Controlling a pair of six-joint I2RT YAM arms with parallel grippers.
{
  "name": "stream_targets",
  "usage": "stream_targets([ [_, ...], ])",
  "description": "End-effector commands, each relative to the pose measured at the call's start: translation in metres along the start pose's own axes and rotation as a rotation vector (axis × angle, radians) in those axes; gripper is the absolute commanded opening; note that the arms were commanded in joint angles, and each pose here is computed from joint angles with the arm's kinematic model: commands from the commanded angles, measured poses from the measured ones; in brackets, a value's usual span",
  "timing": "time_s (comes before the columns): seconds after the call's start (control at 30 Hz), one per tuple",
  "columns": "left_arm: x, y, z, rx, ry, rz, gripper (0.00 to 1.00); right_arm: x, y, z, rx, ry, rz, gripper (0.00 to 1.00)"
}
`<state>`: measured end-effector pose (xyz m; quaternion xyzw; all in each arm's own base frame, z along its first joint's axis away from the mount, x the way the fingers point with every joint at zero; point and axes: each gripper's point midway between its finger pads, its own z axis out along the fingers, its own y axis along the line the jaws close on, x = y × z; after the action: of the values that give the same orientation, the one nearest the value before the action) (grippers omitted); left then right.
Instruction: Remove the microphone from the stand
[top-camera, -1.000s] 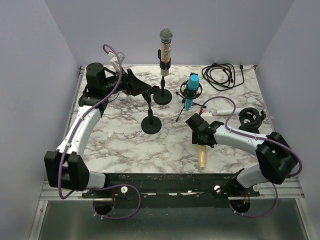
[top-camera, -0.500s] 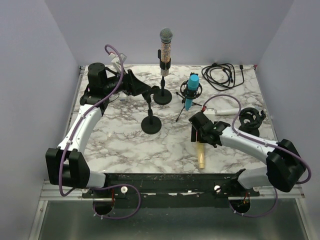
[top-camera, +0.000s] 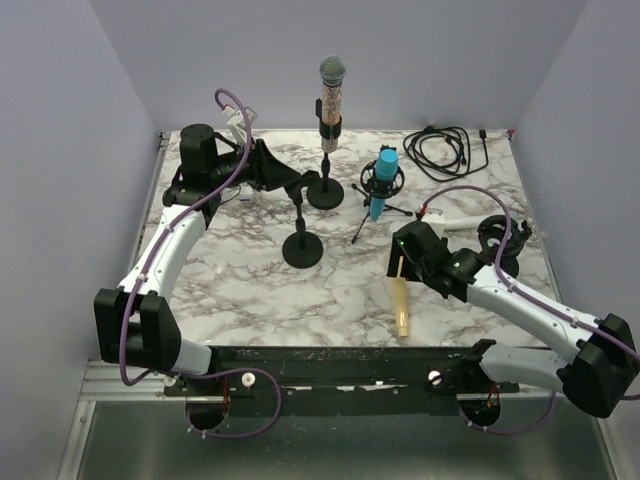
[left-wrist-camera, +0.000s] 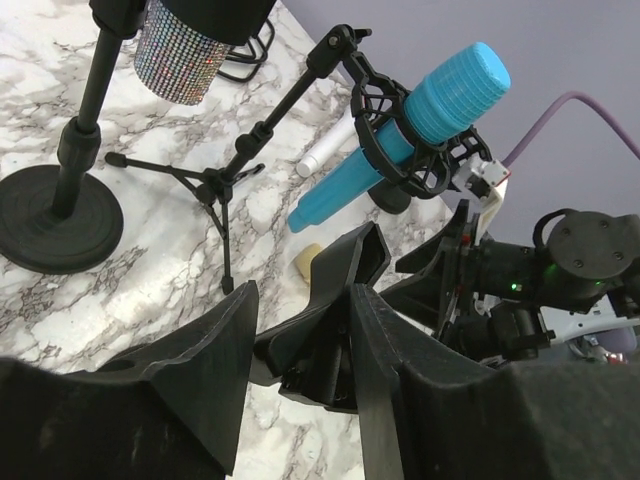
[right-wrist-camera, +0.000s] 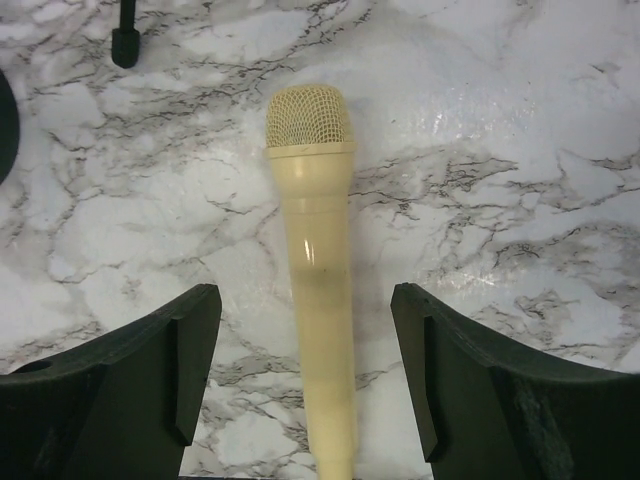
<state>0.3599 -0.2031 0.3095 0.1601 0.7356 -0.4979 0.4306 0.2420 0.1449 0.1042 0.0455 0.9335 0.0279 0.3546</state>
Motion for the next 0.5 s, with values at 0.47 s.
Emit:
stream_targets([
  [0.47,0.085,0.056,0.005,-0.25,0.202,-0.036,0.3,-0.043,0.001,-0.039,-0.069,-0.139,0.014,0.78],
])
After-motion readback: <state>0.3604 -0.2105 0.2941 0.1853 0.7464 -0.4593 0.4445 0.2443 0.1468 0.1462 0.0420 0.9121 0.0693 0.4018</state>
